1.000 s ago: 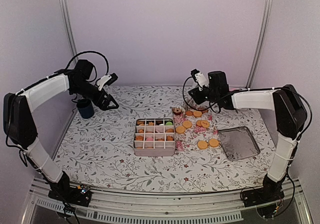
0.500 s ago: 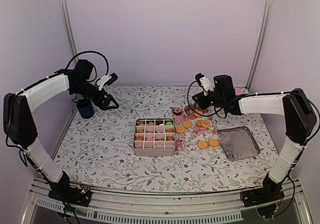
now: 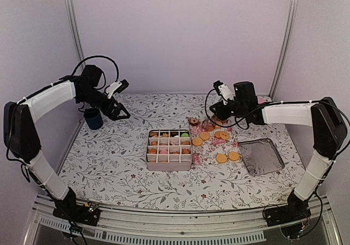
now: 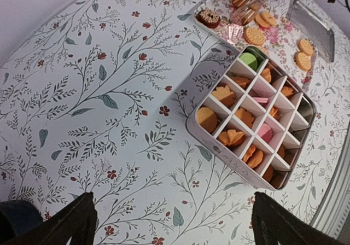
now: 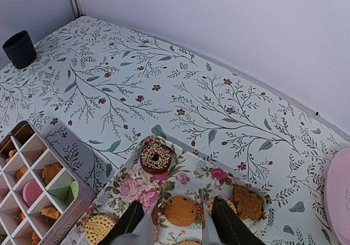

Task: Pack the cookies
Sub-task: Pick up the fake cookies from the plate.

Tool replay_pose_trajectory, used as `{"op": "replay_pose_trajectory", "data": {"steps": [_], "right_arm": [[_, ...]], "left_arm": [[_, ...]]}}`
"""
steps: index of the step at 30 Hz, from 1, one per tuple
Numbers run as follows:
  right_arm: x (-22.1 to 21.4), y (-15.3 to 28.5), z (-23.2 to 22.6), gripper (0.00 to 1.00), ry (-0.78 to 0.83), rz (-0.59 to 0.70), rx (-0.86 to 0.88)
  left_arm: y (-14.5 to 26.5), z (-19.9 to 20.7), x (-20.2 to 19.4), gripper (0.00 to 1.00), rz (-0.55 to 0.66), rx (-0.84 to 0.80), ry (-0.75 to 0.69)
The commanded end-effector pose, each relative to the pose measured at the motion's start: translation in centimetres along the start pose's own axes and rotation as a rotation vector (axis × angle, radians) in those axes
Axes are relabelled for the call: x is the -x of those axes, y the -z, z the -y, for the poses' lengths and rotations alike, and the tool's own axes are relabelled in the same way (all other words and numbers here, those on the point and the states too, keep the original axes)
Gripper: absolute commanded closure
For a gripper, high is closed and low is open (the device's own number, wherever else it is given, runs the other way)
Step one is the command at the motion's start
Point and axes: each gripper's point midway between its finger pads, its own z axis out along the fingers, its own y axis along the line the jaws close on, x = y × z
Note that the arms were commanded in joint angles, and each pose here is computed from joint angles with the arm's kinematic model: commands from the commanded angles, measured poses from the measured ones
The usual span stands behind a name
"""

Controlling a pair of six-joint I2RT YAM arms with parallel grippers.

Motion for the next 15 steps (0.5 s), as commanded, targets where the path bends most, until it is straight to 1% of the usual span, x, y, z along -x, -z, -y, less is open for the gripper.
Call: {"op": "replay_pose_trajectory", "data": {"steps": [1, 8, 11, 15], "right_arm": [[1.5, 0.7, 0.0, 0.58, 0.003, 0.029, 0.008], [-0.5, 0.7, -0.2, 0.58, 0.002, -0.019, 0.016], [-0.6, 0.5, -0.3, 0.63, 0.0, -0.02, 0.015], [0.7, 0.7, -0.2, 0.69, 0.028, -0.003, -0.014]], "left_arm": [[0.4, -0.2, 0.6, 0.01, 0.017, -0.001, -0.002], [0.2, -0.2, 0.6, 0.01, 0.018, -0.006, -0.001], [0.2, -0.2, 0.6, 0.01, 0.018, -0.009, 0.0], [0.3, -0.3, 0.6, 0.01, 0.018, -0.002, -0.002]]}}
